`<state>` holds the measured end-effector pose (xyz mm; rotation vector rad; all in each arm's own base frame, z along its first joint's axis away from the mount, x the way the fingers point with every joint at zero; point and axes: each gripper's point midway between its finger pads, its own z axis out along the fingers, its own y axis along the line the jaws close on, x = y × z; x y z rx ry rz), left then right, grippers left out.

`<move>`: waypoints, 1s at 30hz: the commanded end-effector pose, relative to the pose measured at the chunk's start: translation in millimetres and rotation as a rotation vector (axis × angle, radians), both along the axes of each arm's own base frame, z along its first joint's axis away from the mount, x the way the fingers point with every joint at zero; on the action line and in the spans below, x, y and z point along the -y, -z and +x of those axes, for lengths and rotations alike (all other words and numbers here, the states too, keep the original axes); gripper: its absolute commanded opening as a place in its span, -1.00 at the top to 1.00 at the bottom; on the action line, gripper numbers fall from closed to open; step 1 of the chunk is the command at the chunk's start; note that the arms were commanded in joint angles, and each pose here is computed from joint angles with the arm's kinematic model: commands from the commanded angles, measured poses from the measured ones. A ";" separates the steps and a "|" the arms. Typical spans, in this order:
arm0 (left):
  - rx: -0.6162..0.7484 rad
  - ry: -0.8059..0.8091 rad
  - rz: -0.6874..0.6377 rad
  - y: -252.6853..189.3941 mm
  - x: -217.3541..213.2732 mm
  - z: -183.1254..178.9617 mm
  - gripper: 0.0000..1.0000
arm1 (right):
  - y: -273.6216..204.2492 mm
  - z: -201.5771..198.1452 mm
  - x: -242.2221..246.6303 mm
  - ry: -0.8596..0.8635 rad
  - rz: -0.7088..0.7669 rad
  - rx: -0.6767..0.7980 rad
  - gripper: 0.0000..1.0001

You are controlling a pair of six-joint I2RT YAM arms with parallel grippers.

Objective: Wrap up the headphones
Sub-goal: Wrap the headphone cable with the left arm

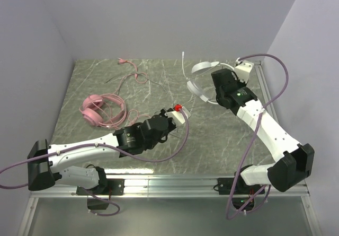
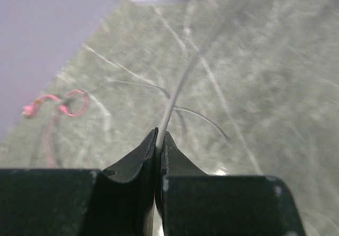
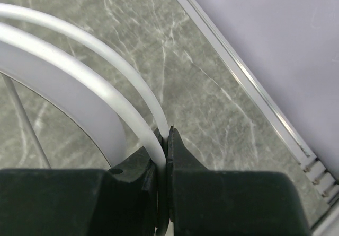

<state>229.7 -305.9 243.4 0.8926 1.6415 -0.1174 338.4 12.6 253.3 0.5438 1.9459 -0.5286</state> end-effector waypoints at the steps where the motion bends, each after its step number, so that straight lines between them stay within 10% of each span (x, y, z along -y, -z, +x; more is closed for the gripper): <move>1: 0.185 -0.075 -0.059 -57.5 -16.9 18.6 0.78 | -7.9 -2.2 0.8 0.052 -0.041 0.057 1.00; 30: 0.619 -0.201 0.058 -119.9 -39.4 114.3 0.78 | 33.5 -35.0 -66.7 -0.283 -0.067 -0.133 1.00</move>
